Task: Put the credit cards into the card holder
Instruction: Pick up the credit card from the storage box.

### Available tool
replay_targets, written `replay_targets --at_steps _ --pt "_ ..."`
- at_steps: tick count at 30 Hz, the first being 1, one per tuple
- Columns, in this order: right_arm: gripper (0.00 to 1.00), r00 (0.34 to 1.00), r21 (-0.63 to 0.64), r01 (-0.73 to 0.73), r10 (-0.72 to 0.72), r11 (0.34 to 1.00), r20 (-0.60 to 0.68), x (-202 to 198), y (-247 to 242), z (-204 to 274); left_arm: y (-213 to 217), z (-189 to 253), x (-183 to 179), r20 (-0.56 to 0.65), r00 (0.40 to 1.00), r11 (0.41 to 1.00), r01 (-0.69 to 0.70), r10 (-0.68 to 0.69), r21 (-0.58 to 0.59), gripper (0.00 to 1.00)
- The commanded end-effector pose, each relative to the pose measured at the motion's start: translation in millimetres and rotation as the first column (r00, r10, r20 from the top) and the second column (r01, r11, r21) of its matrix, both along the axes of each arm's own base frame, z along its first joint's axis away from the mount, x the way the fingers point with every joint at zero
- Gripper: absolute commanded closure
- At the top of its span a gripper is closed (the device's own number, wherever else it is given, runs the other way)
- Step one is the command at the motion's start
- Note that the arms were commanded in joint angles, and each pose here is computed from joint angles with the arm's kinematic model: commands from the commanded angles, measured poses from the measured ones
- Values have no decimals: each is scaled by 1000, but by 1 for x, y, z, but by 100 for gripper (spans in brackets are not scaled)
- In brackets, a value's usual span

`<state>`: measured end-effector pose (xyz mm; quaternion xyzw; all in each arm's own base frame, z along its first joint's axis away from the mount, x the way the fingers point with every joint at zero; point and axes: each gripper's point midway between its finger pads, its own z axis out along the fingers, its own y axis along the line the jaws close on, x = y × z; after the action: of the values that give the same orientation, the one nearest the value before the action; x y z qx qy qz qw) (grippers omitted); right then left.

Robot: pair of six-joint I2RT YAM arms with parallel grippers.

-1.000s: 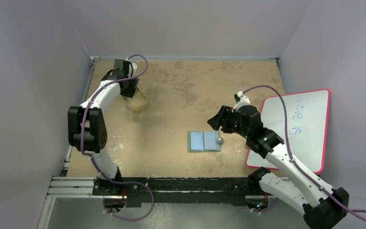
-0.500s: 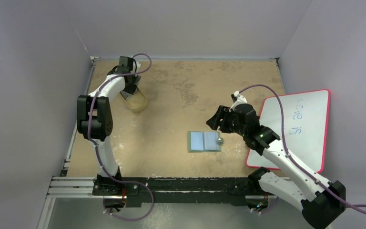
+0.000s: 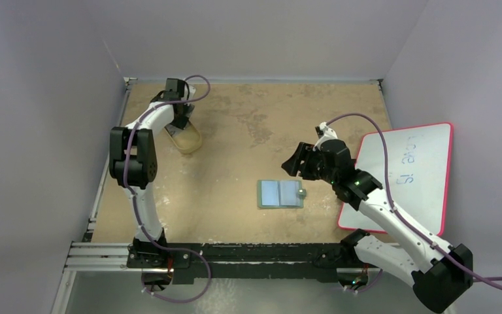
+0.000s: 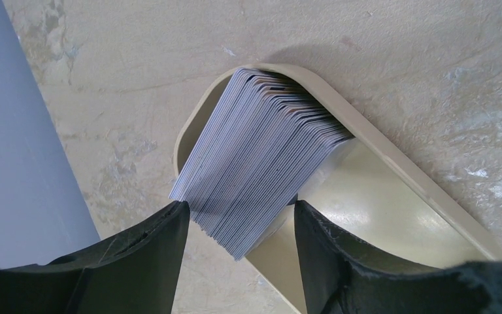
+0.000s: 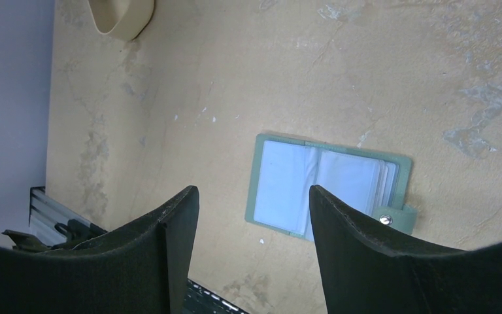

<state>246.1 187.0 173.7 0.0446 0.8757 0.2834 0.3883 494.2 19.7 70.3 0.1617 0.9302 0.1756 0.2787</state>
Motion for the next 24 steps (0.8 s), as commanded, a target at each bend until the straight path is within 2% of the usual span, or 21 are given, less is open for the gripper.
replay_targets --at_steps 1,7,18,21,24 --pt "35 997 33 -30 28 999 67 2 5 26 5 17 18 58 998 999 10 -12 37 43" --pt "35 997 43 -46 43 998 68 1 8 30 9 32 23 90 996 998 8 -15 67 54" --pt "35 996 44 -58 55 997 67 2 11 28 3 33 23 77 997 999 29 -32 38 73" --pt "34 996 44 -58 55 997 69 2 11 28 0 33 21 70 997 999 33 -34 21 82" --pt "34 996 46 -62 59 997 69 2 11 28 -7 36 17 50 998 999 37 -37 -5 94"
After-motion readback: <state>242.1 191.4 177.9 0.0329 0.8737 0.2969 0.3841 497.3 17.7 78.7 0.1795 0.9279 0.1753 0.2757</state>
